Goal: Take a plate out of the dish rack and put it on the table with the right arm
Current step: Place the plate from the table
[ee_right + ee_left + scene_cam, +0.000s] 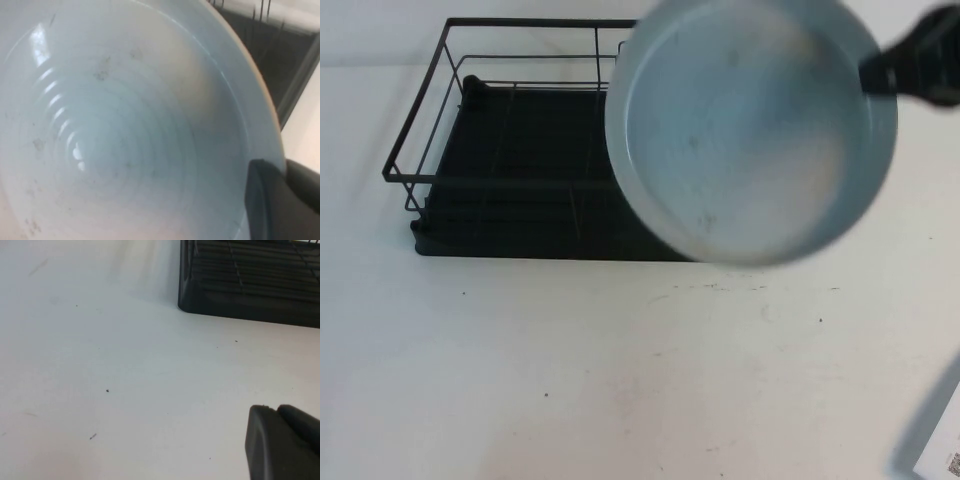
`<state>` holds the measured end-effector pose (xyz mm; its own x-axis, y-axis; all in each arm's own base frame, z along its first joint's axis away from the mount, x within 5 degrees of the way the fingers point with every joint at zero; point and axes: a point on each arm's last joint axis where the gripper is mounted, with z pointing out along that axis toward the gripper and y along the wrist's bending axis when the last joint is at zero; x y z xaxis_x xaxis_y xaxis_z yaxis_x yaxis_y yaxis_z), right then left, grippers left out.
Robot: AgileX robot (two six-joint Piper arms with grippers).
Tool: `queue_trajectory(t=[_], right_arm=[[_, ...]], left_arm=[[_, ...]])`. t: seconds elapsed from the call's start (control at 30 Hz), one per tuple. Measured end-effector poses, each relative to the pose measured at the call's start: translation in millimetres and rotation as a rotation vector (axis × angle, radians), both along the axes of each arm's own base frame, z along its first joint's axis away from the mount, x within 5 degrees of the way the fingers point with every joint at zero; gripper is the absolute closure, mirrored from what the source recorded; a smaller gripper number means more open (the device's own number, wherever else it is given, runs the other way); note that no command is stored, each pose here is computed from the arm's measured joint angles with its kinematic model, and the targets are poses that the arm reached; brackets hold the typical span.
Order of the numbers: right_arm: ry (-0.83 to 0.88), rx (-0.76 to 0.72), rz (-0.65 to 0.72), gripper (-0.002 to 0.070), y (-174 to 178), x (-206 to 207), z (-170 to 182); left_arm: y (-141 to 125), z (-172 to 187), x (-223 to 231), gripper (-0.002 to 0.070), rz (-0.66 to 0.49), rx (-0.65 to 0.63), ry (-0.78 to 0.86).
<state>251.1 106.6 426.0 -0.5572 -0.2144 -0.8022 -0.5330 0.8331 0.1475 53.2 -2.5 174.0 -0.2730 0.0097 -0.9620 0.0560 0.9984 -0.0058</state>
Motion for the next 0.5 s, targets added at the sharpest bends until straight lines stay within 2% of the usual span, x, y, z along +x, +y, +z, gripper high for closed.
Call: queue_trajectory(t=[0.23, 0.5], right_arm=[[0.205, 0.051, -0.059, 0.0685, 6, -28, -66], [0.328, 0.054, -0.111, 0.0685, 31, -39, -99]], left_arm=[[0, 0, 0, 0.0679, 0.000, 0.000, 0.000], [0, 0, 0, 0.0679, 0.000, 0.000, 0.000]])
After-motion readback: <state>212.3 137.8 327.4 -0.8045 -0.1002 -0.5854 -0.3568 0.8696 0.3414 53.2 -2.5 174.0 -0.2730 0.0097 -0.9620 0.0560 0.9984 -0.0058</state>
